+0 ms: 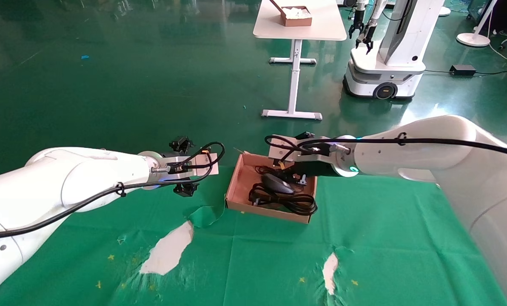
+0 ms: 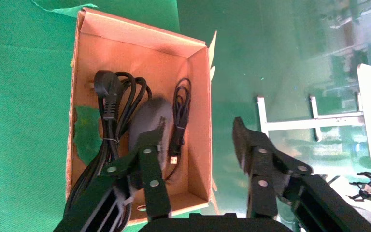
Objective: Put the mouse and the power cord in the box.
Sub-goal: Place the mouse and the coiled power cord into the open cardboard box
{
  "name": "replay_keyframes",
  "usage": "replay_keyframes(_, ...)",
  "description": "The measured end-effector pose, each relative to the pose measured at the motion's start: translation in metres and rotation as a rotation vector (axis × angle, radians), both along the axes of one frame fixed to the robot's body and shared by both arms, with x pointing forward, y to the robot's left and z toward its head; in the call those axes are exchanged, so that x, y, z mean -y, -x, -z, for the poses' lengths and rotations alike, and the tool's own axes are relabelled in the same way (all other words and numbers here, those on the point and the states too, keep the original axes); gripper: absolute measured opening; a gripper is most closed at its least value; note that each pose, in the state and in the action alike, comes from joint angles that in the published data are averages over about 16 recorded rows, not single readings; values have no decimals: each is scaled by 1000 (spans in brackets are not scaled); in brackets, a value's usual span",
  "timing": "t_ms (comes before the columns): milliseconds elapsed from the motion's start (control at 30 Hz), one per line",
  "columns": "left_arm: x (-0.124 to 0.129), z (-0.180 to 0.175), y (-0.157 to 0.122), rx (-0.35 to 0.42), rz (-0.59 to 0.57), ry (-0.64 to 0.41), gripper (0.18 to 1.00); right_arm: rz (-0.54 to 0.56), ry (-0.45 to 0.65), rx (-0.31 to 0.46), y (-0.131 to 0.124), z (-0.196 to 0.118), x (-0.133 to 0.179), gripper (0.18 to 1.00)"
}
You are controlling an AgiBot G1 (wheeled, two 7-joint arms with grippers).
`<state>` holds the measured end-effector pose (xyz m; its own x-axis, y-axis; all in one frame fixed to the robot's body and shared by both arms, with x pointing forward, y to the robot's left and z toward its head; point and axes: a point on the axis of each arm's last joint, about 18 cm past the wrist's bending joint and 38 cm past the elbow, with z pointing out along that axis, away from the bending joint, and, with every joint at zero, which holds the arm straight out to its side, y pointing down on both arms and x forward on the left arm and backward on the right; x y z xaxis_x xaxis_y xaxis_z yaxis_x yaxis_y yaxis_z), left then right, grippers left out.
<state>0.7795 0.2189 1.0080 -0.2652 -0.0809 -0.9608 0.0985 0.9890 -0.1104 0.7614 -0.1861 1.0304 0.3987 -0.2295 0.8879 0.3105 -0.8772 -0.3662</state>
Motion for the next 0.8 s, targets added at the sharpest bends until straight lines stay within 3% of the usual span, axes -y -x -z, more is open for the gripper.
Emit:
replay_keyframes(500, 0, 0, 0, 0, 1, 0, 1001, -106, -221, -101, 23, 23, 20, 762)
replay_keyframes(800, 0, 0, 0, 0, 1, 1, 1001, -208, -386, -168, 53, 35, 39, 903)
